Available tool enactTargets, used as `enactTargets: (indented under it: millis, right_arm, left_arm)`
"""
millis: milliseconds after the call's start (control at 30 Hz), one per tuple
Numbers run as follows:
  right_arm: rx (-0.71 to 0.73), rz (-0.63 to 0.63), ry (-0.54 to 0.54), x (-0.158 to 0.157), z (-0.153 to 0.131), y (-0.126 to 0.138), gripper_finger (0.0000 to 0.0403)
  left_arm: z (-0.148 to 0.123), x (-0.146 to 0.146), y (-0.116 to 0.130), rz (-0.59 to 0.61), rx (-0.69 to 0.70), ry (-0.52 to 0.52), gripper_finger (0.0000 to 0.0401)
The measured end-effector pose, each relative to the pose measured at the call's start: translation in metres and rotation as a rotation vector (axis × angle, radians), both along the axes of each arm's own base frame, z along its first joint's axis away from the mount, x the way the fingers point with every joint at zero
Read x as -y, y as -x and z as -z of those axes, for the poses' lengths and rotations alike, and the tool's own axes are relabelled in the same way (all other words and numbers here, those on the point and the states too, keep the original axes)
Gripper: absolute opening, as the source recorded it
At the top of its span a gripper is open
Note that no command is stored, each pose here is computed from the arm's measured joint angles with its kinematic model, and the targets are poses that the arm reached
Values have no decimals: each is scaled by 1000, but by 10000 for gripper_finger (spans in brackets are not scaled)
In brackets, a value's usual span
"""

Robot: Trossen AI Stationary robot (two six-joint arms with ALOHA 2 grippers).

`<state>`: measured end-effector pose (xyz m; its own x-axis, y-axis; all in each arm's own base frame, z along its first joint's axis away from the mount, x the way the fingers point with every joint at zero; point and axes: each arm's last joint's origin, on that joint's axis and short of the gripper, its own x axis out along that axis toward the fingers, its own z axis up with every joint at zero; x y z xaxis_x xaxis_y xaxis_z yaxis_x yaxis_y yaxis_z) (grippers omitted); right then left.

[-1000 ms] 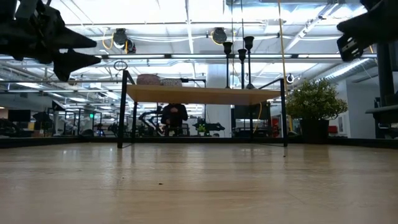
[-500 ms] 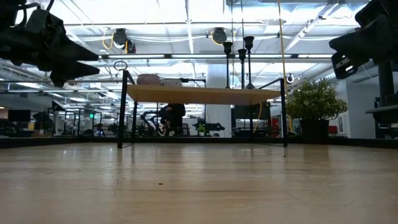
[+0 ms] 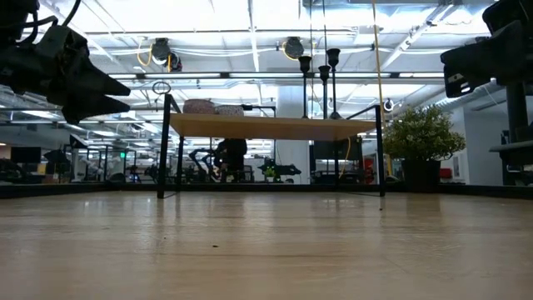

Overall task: Pick & Place candle stick holders
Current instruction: Return to Home Position

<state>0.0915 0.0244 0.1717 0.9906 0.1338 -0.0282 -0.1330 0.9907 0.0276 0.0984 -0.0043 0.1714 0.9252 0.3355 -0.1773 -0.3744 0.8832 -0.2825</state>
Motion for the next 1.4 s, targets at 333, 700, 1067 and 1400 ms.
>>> enactTargets:
  millis: [333,700,1067,1400]
  right_arm:
    - [63,1,-28,0,-5,-1,0]
    - [80,1,-33,0,-6,-1,0]
    - [86,1,-35,0,-7,-1,0]
    - [88,1,-36,0,-8,0,0]
  left_arm:
    - [0,0,0,5,-10,-24,244]
    - [0,0,0,7,-10,-26,244]
    - [0,0,0,8,-10,-24,244]
    - [0,0,0,8,-10,-24,244]
